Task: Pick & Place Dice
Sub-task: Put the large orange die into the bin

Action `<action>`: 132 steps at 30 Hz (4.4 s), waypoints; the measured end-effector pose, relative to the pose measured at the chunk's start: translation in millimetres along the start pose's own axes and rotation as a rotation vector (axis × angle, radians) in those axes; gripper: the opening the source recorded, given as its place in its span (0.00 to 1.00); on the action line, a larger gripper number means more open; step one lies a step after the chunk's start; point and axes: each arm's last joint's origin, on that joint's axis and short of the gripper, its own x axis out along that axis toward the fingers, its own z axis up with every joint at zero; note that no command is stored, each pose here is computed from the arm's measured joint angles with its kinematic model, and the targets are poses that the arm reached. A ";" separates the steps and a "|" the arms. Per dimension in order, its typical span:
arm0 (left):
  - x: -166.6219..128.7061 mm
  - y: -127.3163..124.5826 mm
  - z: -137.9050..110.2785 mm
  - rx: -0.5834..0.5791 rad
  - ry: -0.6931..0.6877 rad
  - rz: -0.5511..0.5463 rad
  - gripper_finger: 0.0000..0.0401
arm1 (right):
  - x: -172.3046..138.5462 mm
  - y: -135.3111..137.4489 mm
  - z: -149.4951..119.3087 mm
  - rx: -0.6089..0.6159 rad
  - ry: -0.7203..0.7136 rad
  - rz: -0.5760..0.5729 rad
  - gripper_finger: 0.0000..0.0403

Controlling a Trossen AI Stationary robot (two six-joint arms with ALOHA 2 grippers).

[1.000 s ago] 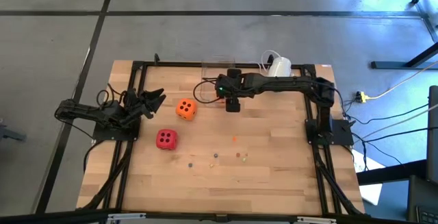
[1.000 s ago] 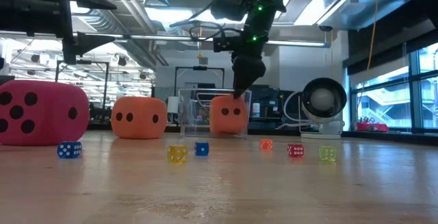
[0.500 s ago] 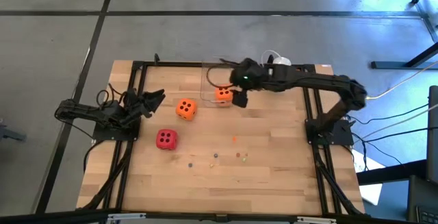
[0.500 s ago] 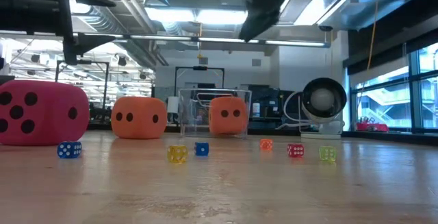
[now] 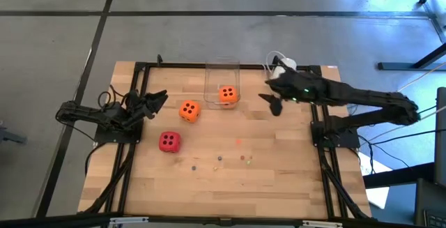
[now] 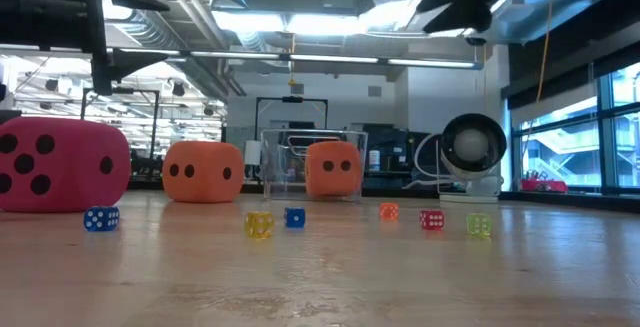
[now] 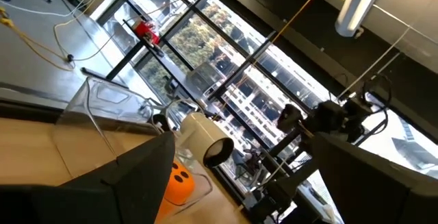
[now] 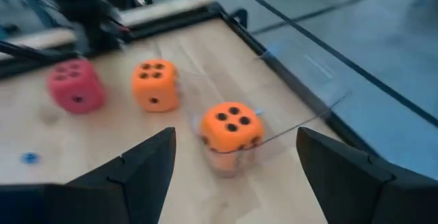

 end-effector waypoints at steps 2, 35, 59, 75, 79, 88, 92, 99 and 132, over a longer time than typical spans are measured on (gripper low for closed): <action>0.0 0.1 -0.1 0.013 0.000 0.000 0.86 | -13.9 -1.9 -7.8 0.014 -0.035 0.030 0.75; 115.0 -3.4 1.6 0.040 0.873 0.742 0.86 | -52.2 -22.1 -46.5 0.131 -0.200 -0.117 0.75; 145.4 45.5 -41.7 -0.041 1.182 0.736 0.79 | -52.2 -22.1 -46.6 0.120 -0.198 -0.118 0.75; 144.9 43.6 -38.3 -0.036 1.159 0.726 0.57 | -52.0 -22.3 -47.4 0.094 -0.189 -0.125 0.75; 145.0 43.5 -38.3 -0.037 1.159 0.724 0.57 | -52.0 -22.4 -47.5 0.093 -0.188 -0.126 0.75; 151.7 27.9 -26.3 -0.028 1.157 0.608 0.56 | -51.7 -22.7 -49.6 0.084 -0.167 -0.131 0.75; 151.5 18.1 -13.8 -0.017 1.113 0.567 0.56 | -51.5 -22.8 -50.3 0.080 -0.160 -0.133 0.75; 141.7 16.2 -6.2 0.013 1.118 0.643 0.56 | -51.6 -23.2 -50.3 0.080 -0.161 -0.146 0.75; 176.8 -9.2 69.9 -0.021 0.510 0.190 0.56 | -51.6 -23.3 -50.3 0.057 -0.160 -0.150 0.75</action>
